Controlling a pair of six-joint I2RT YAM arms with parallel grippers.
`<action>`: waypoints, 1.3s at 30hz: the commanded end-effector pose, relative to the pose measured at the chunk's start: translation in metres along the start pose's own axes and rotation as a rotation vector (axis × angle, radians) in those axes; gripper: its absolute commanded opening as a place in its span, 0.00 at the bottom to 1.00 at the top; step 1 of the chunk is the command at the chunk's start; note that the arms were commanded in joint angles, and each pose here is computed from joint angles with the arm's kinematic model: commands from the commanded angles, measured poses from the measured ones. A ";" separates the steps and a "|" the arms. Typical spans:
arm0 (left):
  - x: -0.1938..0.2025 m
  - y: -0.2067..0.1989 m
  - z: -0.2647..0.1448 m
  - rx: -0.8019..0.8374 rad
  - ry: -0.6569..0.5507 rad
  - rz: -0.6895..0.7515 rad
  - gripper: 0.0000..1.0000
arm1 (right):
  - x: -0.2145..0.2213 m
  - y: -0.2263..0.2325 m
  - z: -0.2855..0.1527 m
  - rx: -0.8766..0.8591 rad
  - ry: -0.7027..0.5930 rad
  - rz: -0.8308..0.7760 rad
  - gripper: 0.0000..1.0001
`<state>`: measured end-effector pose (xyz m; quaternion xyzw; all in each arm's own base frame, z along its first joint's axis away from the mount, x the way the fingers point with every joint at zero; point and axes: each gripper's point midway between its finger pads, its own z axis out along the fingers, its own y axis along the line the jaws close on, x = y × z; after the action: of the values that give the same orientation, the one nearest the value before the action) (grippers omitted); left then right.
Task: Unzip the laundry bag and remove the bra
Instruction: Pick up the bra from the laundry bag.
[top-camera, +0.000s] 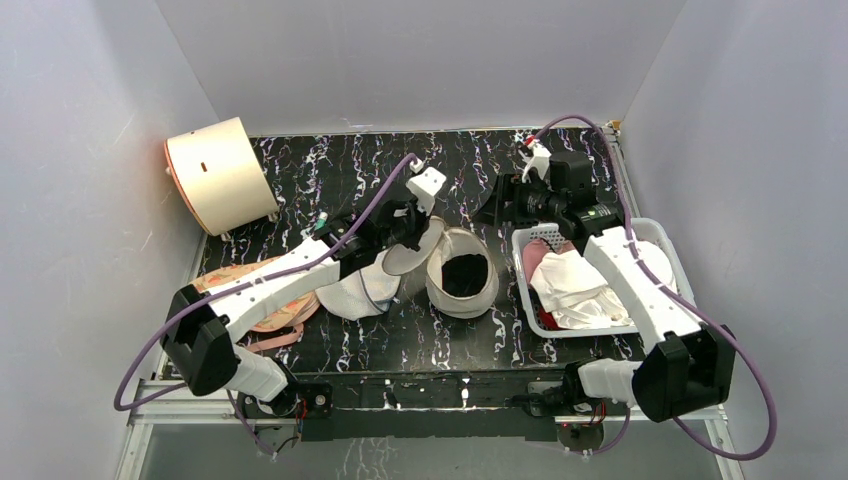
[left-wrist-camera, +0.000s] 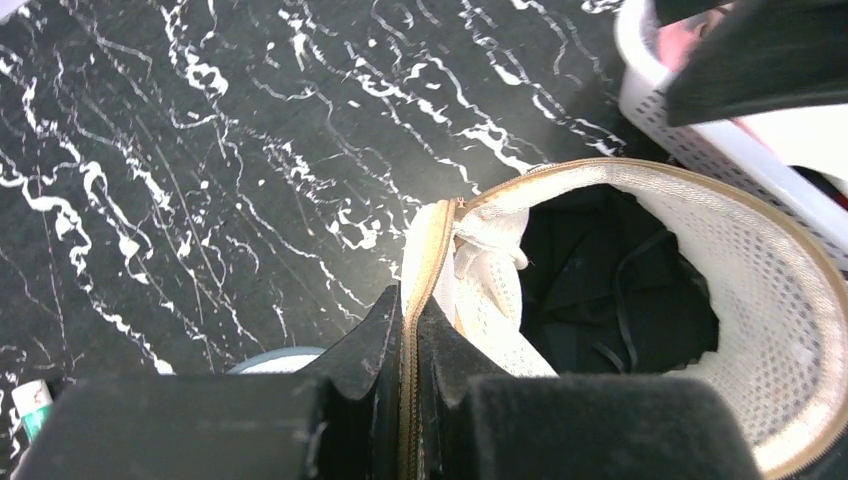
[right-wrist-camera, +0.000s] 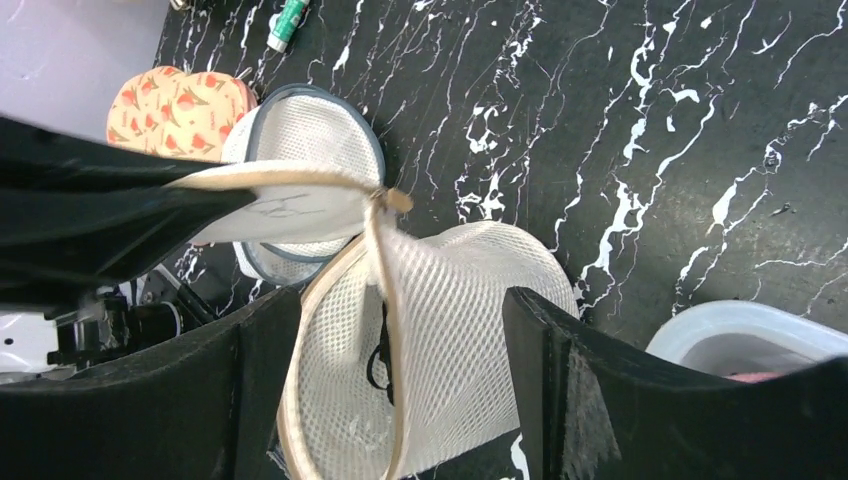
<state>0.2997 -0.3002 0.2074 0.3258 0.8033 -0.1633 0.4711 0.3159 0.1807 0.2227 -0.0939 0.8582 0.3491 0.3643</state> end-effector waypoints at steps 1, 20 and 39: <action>-0.004 0.021 0.002 -0.091 0.021 -0.045 0.00 | -0.004 0.028 -0.012 0.001 -0.011 -0.075 0.73; -0.010 0.028 -0.006 -0.121 -0.020 -0.057 0.00 | 0.068 0.046 0.017 0.125 0.210 -0.180 0.50; 0.002 0.069 -0.002 -0.250 0.024 -0.169 0.81 | 0.062 0.010 -0.003 0.355 0.191 -0.211 0.52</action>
<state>0.3568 -0.2315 0.1597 0.1970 0.8828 -0.0003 0.4265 0.2615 0.1831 0.1576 -0.1431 0.9407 0.1141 0.2855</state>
